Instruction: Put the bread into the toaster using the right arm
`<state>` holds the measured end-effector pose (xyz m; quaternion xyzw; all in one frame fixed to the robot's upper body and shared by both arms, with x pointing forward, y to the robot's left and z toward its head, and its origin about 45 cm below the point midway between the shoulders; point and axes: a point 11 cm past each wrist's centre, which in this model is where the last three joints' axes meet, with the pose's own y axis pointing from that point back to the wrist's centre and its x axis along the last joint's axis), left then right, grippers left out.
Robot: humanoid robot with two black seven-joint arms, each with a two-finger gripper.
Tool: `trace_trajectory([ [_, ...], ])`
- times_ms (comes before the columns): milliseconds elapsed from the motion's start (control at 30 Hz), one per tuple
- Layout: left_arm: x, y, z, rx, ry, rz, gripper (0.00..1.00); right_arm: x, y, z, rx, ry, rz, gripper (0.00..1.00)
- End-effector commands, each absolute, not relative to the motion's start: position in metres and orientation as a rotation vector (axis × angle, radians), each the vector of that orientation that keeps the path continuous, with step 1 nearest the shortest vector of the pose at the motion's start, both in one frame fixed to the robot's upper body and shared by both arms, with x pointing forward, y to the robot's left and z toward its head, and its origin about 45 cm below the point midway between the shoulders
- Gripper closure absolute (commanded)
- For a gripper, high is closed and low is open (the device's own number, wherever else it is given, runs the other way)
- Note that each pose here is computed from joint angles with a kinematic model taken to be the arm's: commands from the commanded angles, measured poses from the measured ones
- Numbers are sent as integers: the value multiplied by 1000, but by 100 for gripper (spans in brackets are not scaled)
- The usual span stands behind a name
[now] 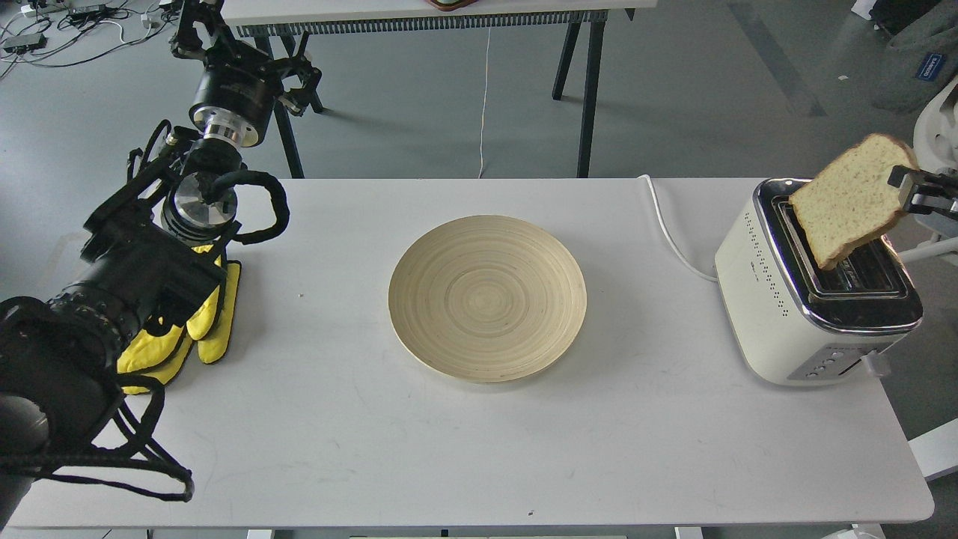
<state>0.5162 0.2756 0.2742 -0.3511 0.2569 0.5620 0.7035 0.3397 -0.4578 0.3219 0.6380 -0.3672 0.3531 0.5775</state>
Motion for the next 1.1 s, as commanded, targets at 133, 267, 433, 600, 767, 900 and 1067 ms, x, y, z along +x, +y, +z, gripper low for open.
trace_trajectory([
  [133, 516, 275, 274, -780, 572, 1251, 0, 335, -458, 313, 1499, -837, 808, 99],
  [267, 516, 276, 274, -781, 571, 1253, 0, 334, -456, 306, 1508, -824, 797, 99],
  [433, 516, 276, 274, -782, 571, 1251, 0, 333, -456, 303, 1511, -818, 788, 97],
  [600, 516, 276, 274, -782, 571, 1251, 0, 333, -451, 296, 1529, -808, 784, 61],
  [767, 516, 275, 274, -780, 572, 1251, 0, 336, -444, 294, 1551, -809, 790, 36],
  [900, 516, 275, 274, -780, 572, 1251, 0, 340, -440, 299, 1562, -826, 806, 31],
  [1067, 516, 276, 274, -780, 572, 1252, 0, 366, -413, 327, 1641, -938, 888, 5],
])
